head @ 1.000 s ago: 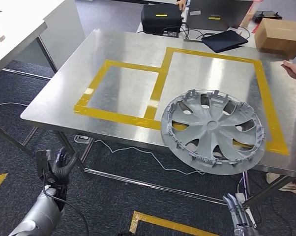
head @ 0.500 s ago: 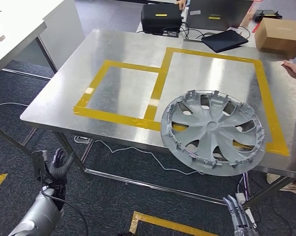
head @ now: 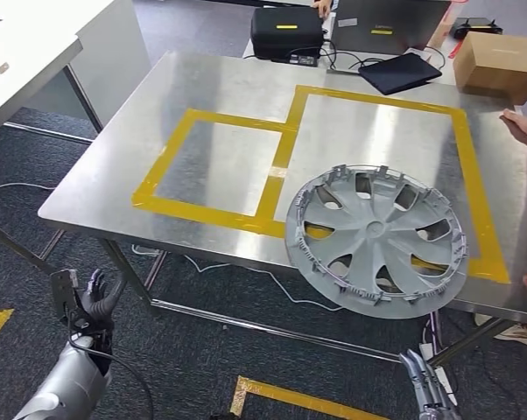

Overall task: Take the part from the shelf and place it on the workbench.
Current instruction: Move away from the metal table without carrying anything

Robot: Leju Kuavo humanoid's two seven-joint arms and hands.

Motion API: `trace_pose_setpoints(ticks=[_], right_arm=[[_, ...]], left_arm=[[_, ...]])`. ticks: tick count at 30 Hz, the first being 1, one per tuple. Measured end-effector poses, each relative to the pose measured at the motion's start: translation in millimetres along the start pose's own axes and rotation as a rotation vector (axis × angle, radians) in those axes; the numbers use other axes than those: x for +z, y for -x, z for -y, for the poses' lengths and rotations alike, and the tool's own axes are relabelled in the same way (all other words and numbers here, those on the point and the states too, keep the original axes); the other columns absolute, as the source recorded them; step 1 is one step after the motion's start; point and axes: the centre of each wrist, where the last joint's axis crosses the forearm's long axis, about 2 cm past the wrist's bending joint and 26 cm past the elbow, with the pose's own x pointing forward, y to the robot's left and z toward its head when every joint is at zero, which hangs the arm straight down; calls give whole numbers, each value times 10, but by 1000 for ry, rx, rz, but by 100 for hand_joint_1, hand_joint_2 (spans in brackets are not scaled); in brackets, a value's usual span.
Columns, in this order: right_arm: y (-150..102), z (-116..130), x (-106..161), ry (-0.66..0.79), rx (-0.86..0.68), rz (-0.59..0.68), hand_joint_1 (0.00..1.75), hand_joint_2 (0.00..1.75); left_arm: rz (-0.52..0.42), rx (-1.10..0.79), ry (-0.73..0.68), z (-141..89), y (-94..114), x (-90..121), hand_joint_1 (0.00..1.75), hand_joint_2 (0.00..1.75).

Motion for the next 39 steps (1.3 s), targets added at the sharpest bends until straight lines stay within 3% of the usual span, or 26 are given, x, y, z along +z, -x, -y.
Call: trace_pose_setpoints(ticks=[10, 17, 21, 39], right_arm=[[-33, -87, 137, 2, -95, -146, 0, 175], [-107, -162, 154, 40, -136, -225, 0, 175], [-122, -177, 144, 61, -138, -235, 0, 0], [-204, -209, 117, 89, -177, -194, 0, 0]], left_arm=[[-90, -87, -199, -308, 178, 123, 0, 0], [-129, -140, -264, -496, 268, 199, 0, 0], [-161, -179, -272, -564, 305, 231, 0, 0], [-213, -303, -195, -562, 441, 334, 0, 0]])
